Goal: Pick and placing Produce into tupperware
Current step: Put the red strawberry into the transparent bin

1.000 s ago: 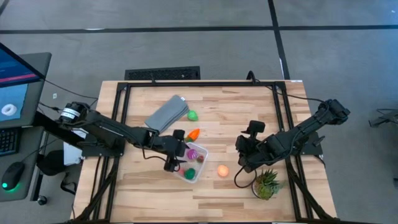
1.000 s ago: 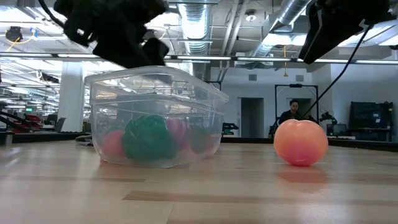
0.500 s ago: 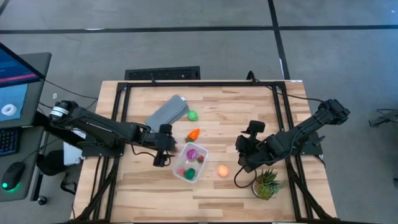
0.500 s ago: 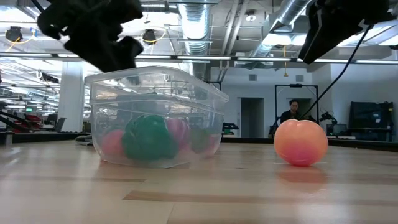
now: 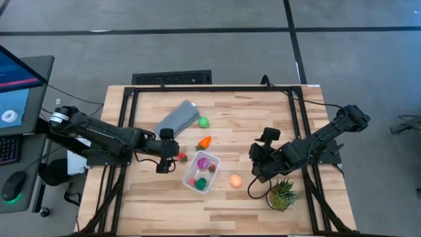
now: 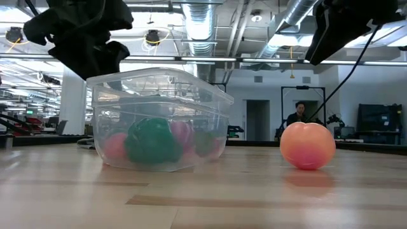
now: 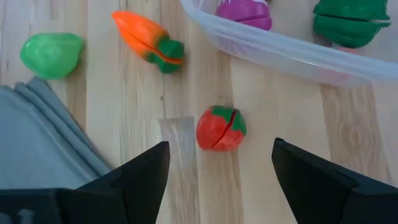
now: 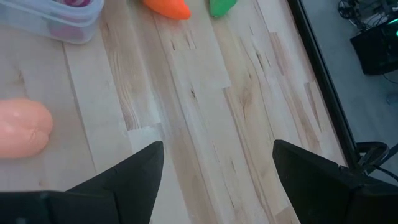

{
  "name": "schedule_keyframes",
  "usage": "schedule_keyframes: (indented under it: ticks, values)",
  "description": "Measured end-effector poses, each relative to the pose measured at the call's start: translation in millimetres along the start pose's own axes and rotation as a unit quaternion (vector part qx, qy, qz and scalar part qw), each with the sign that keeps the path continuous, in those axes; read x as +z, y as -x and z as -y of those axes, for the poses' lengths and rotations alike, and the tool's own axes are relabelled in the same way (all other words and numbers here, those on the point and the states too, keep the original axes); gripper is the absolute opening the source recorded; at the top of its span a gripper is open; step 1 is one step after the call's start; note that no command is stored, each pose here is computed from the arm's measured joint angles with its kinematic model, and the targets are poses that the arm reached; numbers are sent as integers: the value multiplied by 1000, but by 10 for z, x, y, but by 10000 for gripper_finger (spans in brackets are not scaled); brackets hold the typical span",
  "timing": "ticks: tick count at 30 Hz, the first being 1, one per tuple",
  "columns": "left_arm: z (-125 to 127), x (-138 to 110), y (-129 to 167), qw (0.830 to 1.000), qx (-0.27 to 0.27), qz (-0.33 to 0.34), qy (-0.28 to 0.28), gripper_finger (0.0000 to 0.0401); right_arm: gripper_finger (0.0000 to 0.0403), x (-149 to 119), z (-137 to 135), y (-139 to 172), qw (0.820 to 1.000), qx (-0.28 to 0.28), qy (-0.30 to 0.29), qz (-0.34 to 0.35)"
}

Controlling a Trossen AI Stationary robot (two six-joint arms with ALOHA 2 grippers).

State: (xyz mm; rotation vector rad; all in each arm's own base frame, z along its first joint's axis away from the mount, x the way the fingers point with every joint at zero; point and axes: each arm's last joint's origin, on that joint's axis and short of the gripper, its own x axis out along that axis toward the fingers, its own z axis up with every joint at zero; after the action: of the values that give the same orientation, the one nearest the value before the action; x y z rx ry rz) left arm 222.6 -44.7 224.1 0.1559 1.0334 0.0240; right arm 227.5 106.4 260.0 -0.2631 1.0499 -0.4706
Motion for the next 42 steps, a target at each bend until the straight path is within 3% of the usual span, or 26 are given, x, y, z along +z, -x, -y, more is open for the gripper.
schedule_keyframes:
  ticks: [11, 29, 42]
  values:
    - [12, -298, -328, 999, 11, 16, -39, 272, 324, 11, 5, -9, 1000, 0, -4, 1]
    - [-39, -315, -400, 994, -17, 45, -102, 274, 324, 74, 131, -118, 1000, -16, -20, -13]
    - [-121, -307, -412, 986, -5, 46, -162, 316, 324, 80, 122, -115, 1000, -13, -21, -10]
